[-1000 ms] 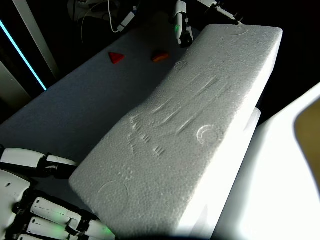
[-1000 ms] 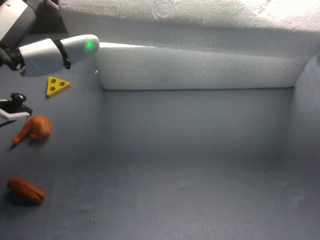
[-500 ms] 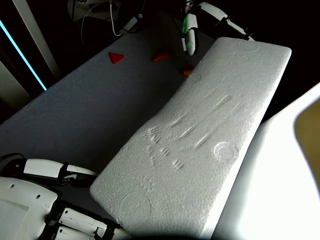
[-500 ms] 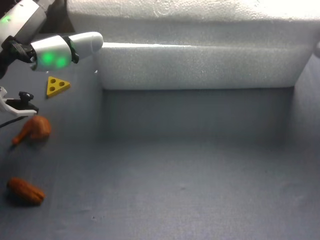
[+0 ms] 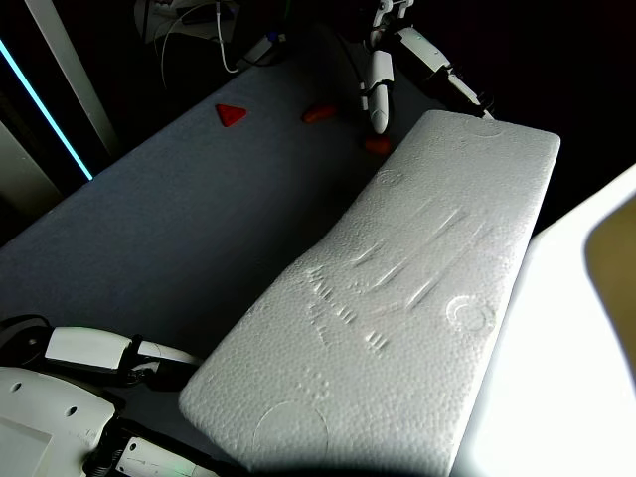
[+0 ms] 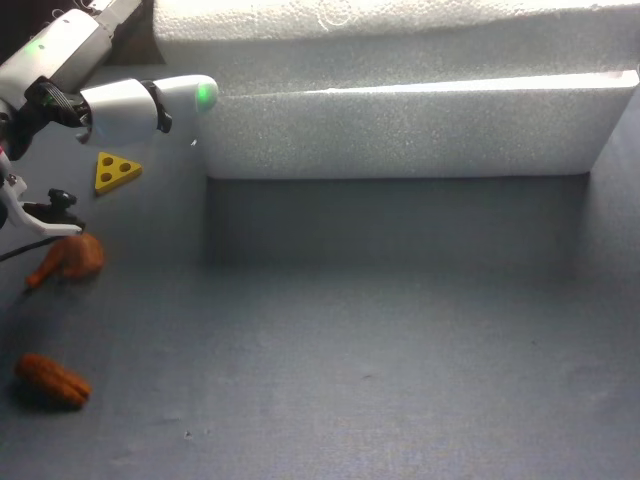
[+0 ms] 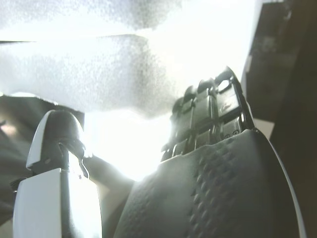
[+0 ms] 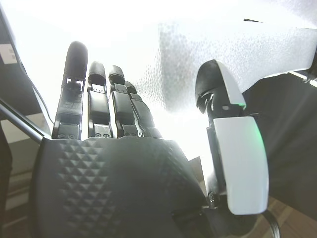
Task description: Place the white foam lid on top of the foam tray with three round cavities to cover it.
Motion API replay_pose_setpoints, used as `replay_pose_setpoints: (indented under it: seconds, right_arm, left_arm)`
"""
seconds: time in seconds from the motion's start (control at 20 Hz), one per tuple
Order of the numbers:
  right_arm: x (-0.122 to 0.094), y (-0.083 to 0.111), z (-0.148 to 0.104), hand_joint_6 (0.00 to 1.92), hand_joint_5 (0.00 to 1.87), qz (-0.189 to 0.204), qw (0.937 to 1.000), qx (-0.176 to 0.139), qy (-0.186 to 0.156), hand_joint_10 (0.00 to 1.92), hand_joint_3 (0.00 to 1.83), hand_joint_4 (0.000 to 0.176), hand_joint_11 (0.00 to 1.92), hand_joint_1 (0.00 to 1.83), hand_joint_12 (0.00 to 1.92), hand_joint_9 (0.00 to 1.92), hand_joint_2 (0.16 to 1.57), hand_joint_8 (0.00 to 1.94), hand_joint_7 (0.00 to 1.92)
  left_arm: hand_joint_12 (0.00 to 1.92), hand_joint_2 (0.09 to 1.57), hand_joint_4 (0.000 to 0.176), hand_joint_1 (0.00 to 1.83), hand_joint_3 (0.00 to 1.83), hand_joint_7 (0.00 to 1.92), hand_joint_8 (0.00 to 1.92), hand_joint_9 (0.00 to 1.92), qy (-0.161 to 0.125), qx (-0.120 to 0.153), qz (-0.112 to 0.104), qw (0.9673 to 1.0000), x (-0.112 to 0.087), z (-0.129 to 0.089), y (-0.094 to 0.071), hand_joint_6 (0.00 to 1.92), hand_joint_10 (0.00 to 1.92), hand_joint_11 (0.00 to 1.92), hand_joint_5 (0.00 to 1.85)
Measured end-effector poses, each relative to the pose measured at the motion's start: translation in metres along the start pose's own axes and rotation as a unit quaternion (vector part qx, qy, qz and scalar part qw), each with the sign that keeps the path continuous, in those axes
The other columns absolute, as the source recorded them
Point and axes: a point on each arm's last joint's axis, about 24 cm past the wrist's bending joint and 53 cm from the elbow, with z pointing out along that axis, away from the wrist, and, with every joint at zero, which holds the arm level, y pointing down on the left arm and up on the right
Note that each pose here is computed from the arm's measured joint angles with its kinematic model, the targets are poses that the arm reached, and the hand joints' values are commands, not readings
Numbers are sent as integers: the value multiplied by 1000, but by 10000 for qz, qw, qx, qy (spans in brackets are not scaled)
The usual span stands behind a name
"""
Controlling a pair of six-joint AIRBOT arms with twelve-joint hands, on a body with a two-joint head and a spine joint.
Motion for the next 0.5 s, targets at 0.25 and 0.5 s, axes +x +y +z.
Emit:
replay_pose_setpoints:
  seconds: [0.25,0.5]
  right_arm:
    - [6,-10,2,0,0,-20,9998,175,95,0,0,0,0,571,870,0,1263,0,0]
    - [11,-24,6,0,0,22,9991,386,190,0,2,0,0,570,11,0,1223,0,0]
  left_arm:
    - [1,1106,0,555,4,0,0,0,16,-29,40,10000,1,6,3,4,0,2,112]
    - [11,1114,0,507,6,0,0,0,33,-116,71,9999,0,14,6,4,0,21,112]
